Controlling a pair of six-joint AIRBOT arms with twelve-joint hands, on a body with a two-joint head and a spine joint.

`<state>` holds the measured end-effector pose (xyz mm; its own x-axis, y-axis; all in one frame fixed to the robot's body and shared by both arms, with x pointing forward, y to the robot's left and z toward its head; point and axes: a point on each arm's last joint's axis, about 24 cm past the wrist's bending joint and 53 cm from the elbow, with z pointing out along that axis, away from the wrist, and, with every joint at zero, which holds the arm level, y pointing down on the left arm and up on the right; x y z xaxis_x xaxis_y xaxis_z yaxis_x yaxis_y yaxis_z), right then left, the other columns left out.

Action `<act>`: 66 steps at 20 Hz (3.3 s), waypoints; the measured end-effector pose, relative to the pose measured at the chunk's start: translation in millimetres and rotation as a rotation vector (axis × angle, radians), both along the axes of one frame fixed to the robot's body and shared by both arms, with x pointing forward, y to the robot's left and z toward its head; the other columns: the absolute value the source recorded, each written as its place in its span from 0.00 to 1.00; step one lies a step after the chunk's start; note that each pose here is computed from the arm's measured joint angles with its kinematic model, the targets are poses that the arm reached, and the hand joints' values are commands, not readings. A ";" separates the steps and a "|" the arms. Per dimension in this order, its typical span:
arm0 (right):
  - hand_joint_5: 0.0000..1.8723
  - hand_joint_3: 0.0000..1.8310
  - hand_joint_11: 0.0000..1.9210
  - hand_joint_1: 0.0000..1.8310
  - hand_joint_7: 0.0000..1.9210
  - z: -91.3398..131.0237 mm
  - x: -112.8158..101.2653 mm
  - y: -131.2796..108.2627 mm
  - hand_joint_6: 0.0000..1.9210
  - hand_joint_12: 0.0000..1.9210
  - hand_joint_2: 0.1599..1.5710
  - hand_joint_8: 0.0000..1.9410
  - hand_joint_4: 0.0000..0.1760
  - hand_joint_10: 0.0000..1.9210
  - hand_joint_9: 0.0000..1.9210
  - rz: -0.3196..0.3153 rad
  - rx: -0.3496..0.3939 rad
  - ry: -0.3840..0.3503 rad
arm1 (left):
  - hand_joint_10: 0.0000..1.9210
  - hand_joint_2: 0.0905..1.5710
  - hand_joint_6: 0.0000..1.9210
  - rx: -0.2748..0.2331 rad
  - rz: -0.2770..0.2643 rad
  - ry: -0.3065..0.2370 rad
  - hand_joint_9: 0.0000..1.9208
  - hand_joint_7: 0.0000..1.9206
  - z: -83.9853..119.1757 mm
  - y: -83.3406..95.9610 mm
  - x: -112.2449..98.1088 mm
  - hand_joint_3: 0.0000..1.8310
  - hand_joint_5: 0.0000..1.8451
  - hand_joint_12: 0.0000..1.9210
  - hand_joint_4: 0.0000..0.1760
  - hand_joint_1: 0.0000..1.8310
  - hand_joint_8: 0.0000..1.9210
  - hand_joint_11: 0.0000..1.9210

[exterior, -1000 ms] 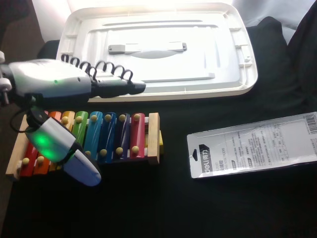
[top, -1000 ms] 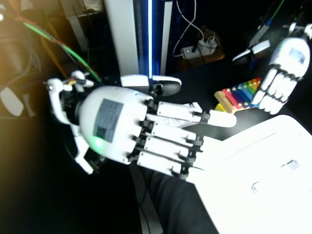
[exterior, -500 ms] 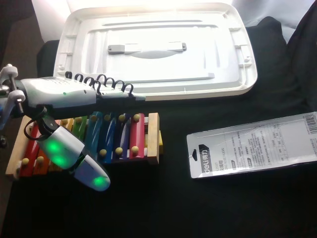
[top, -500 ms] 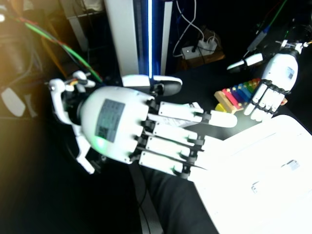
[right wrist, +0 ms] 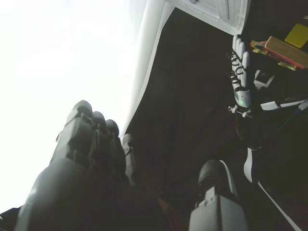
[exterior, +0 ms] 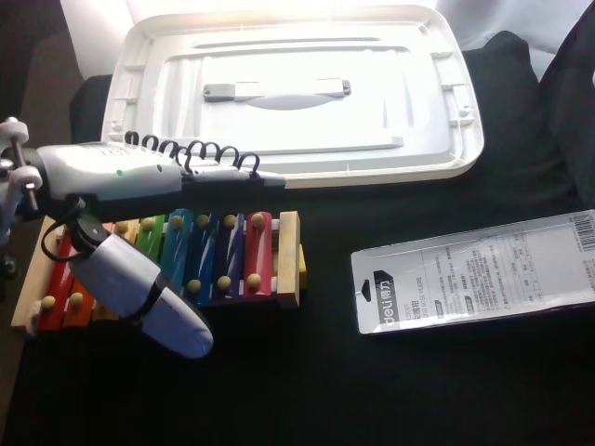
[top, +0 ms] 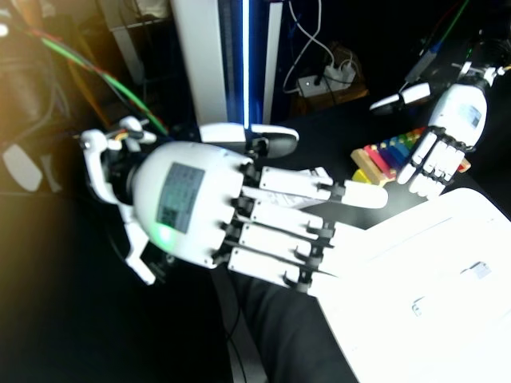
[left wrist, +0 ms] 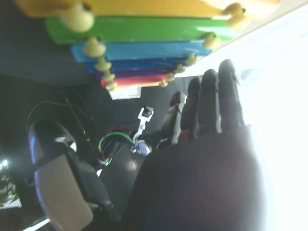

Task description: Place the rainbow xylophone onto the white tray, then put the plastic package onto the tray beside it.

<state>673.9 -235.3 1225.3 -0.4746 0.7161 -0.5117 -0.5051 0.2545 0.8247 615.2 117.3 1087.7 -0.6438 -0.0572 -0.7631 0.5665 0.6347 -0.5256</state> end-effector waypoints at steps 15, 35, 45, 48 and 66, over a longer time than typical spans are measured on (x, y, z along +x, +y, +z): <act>0.02 0.00 0.01 0.23 0.03 -1.6 0.1 1.4 0.00 0.04 0.60 0.00 0.65 0.00 0.02 0.002 0.002 0.003 | 0.00 0.39 0.00 0.049 0.014 -0.013 0.03 0.01 -22.4 -4.5 6.1 0.00 0.00 0.01 0.38 0.32 0.00 0.03; 0.04 0.00 0.00 0.27 0.04 -1.7 -0.2 1.8 0.00 0.19 0.61 0.00 0.58 0.00 0.05 0.003 0.003 0.004 | 0.53 0.68 0.03 0.005 0.026 0.026 0.43 0.39 -34.9 -9.7 8.9 0.00 0.36 0.64 0.00 0.85 0.02 0.26; 0.04 0.00 0.00 0.26 0.04 -1.6 -0.2 1.7 0.00 0.17 0.61 0.00 0.49 0.00 0.04 0.003 0.003 0.003 | 0.82 0.80 0.73 -0.013 0.033 0.030 0.37 0.32 -33.6 -9.3 10.1 0.00 0.32 0.85 0.00 0.71 0.80 0.26; 0.05 0.00 0.00 0.26 0.06 -1.6 -0.2 1.7 0.00 0.21 0.61 0.00 0.42 0.00 0.06 0.003 0.003 0.003 | 0.83 0.81 0.75 -0.021 0.043 0.017 0.36 0.32 -31.4 -9.0 13.8 0.00 0.30 0.84 0.00 0.71 0.81 0.25; 0.05 0.00 0.00 0.27 0.08 -1.7 -0.1 1.7 0.00 0.25 0.64 0.00 0.28 0.00 0.08 0.002 0.002 0.004 | 0.49 0.80 0.77 -0.040 0.121 -0.093 0.33 0.37 10.7 10.2 40.0 0.00 0.34 0.64 0.10 0.62 0.75 0.26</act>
<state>673.8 -233.6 1223.6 -0.4782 0.7162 -0.5083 -0.5028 0.2513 0.8271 655.1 127.5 1098.4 -0.5571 -0.1618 -0.8145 0.5345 0.6808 -0.5008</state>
